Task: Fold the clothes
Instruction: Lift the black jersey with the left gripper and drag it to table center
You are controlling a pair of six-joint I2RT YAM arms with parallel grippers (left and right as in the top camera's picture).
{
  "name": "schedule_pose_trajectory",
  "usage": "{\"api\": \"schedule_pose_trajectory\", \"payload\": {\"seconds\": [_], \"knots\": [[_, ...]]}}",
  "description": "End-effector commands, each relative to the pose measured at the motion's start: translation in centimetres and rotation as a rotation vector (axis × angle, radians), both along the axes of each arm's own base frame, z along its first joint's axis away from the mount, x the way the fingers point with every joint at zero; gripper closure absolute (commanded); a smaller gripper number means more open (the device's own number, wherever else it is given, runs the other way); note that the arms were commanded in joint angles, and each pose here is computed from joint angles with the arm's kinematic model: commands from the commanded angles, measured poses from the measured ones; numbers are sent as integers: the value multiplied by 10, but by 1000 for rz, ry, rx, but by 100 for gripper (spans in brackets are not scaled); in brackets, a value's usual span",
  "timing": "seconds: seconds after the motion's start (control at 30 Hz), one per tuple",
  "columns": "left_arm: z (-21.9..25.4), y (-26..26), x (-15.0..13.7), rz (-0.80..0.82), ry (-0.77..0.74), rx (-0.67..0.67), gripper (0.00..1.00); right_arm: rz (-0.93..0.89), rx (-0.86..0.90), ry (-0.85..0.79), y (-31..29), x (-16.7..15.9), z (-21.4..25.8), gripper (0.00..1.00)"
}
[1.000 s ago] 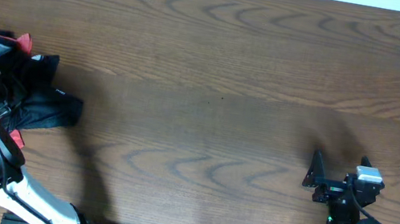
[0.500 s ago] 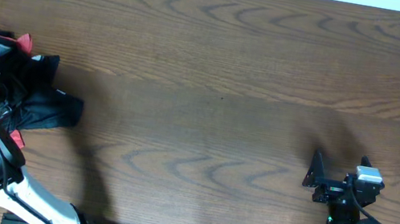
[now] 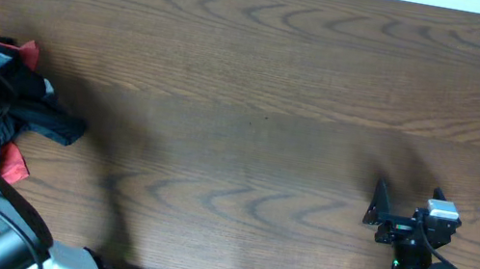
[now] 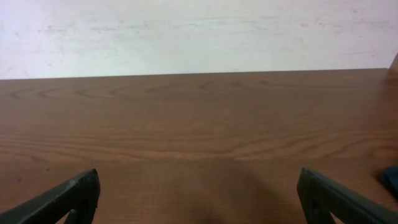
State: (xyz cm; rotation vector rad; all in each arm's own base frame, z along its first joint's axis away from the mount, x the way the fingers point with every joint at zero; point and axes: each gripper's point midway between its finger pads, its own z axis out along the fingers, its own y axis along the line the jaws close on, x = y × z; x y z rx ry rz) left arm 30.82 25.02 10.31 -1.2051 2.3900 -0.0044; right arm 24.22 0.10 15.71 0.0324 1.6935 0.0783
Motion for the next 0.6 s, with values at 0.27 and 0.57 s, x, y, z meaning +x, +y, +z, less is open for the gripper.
{"api": "schedule_pose_trajectory", "payload": {"seconds": [0.27,0.57], "knots": [[46,-89,54,-241,-125,16,94,-1,-12,-2,-1,0,-2,1],[50,-187,89,-491,-154,5,94,-1,-12,-2,-1,0,-2,1]]}}
